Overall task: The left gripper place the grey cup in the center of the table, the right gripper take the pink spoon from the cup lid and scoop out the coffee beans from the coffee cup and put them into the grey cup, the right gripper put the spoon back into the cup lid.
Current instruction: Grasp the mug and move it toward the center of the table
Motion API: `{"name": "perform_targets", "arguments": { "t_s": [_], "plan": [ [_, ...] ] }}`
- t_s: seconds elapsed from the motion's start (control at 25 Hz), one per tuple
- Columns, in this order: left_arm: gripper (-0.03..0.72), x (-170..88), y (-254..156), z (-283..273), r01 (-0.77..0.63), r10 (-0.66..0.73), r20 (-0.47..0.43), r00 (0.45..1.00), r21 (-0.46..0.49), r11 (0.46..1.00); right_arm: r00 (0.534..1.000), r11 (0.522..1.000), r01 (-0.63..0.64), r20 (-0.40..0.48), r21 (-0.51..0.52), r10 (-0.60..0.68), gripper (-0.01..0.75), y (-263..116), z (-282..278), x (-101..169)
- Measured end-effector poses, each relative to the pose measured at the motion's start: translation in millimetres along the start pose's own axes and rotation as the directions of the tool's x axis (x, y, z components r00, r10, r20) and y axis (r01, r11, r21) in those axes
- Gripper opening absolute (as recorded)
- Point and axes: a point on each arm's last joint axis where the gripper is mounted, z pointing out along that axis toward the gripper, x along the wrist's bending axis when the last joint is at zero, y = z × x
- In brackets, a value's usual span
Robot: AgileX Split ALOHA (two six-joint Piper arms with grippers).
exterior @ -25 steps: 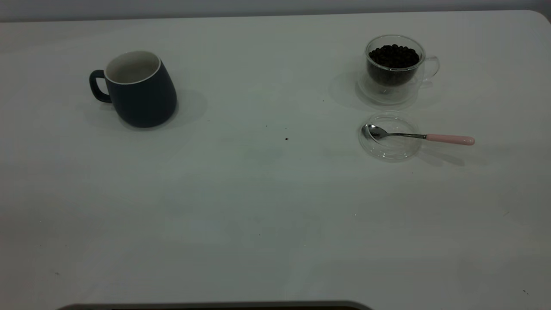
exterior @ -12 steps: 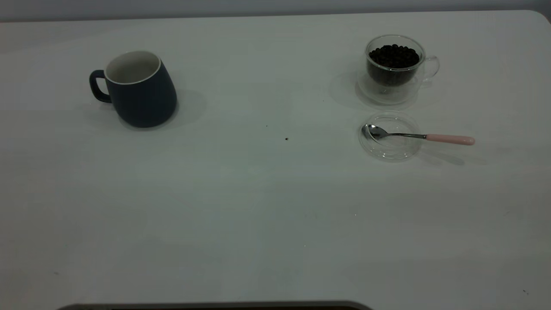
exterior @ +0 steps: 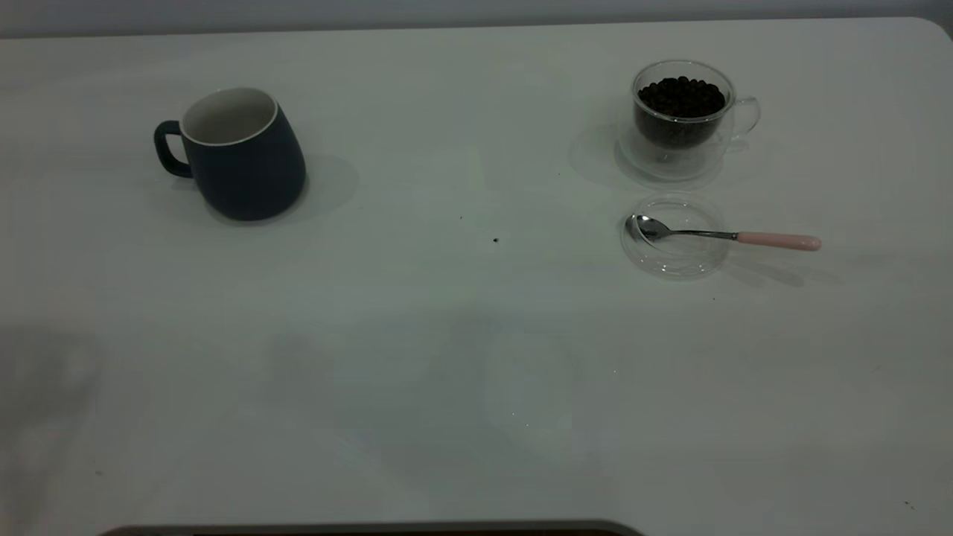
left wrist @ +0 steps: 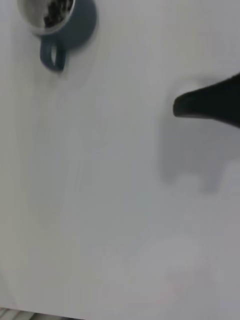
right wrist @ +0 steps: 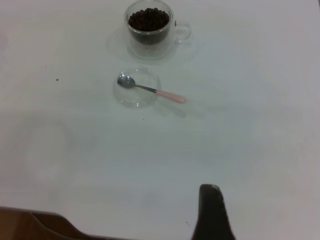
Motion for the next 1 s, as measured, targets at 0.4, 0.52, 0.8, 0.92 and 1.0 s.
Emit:
{"name": "perform_targets", "arguments": {
  "t_s": [0.4, 0.52, 0.8, 0.92, 1.0],
  "plan": [
    [0.569, 23, 62, 113, -0.099, 0.09, 0.049, 0.995, 0.213, 0.972, 1.0, 1.0, 0.0, 0.0, 0.0, 0.0, 0.577, 0, 0, 0],
    [0.569, 24, 81, 147, -0.229, 0.205, 0.115, 0.972, 0.27, 0.935, 1.0, 1.0, 0.0, 0.0, 0.0, 0.0, 0.577, 0, 0, 0],
    [0.569, 20, 99, 214, -0.473, 0.425, 0.224, 0.877, 0.259, 0.842, 1.0, 1.0, 0.0, 0.0, 0.0, 0.0, 0.577, 0, 0, 0],
    [0.569, 17, 94, 234, -0.548, 0.494, 0.25, 0.833, 0.243, 0.801, 1.0, 1.0, 0.0, 0.0, 0.0, 0.0, 0.577, 0, 0, 0],
    [0.569, 11, 88, 245, -0.639, 0.577, 0.287, 0.765, 0.221, 0.737, 1.0, 1.0, 0.0, 0.0, 0.0, 0.0, 0.577, 0, 0, 0]
  ]
}}
